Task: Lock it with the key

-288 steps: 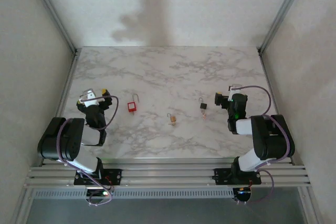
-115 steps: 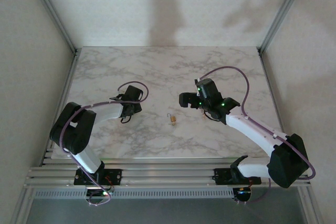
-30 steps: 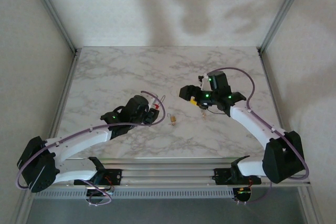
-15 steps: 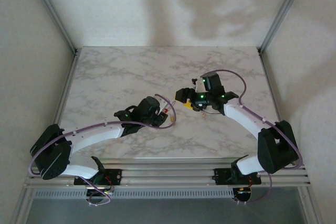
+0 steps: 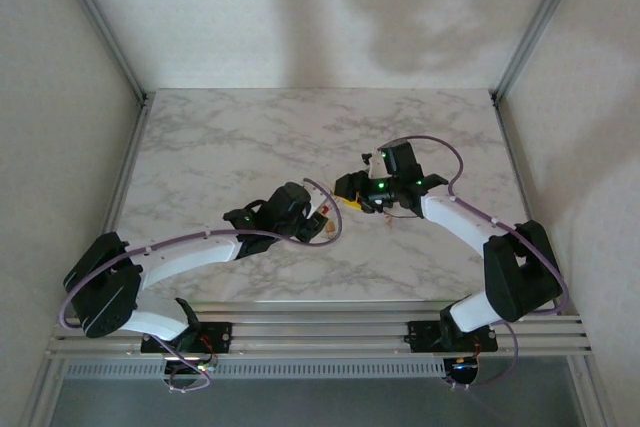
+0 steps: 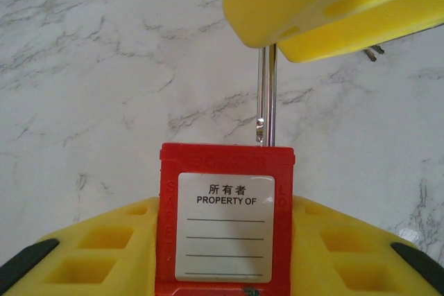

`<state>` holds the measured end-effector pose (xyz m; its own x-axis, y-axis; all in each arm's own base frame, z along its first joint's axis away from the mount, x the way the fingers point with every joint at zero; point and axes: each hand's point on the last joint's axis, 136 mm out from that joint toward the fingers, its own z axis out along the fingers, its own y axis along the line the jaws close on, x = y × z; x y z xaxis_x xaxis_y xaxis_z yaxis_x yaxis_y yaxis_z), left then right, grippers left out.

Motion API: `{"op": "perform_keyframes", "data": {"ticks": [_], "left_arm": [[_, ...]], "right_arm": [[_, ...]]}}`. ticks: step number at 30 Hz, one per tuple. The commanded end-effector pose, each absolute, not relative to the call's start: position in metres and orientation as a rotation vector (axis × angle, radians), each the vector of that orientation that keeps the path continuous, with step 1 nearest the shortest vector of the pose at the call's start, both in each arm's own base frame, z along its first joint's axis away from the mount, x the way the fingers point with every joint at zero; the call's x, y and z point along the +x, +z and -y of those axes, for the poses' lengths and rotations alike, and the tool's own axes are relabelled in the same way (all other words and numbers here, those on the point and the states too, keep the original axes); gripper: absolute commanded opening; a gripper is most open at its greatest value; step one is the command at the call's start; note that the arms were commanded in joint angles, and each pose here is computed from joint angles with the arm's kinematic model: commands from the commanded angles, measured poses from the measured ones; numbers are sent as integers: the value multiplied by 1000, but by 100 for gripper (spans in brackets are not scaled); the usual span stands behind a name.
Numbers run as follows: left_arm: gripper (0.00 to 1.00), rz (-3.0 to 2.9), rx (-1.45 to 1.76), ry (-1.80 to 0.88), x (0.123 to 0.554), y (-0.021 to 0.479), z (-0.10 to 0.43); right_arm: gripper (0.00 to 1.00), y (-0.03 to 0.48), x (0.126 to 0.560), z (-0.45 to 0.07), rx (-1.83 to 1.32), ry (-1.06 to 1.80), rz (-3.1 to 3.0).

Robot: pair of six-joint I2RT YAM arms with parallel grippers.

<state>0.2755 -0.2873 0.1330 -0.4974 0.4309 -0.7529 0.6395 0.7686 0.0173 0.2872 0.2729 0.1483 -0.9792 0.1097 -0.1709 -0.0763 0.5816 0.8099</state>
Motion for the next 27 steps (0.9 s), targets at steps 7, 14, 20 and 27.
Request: {"op": "perform_keyframes", "data": {"ticks": [7,14,20,27], "left_arm": [[0,-2092,857,-407,269,148,306],[0,-2062,882,-423,262,150,307],[0,-2020,868,-414,260,157,300],[0,-1946,810,-398,261,171,288]], "right_arm": [[36,149,288,-280,-4,1374,-2612],[29,150,286,-279,-12,1368,-2617],[26,161,285,-281,-53,1384,-2572],[26,184,278,-286,-148,1421,-2472]]}}
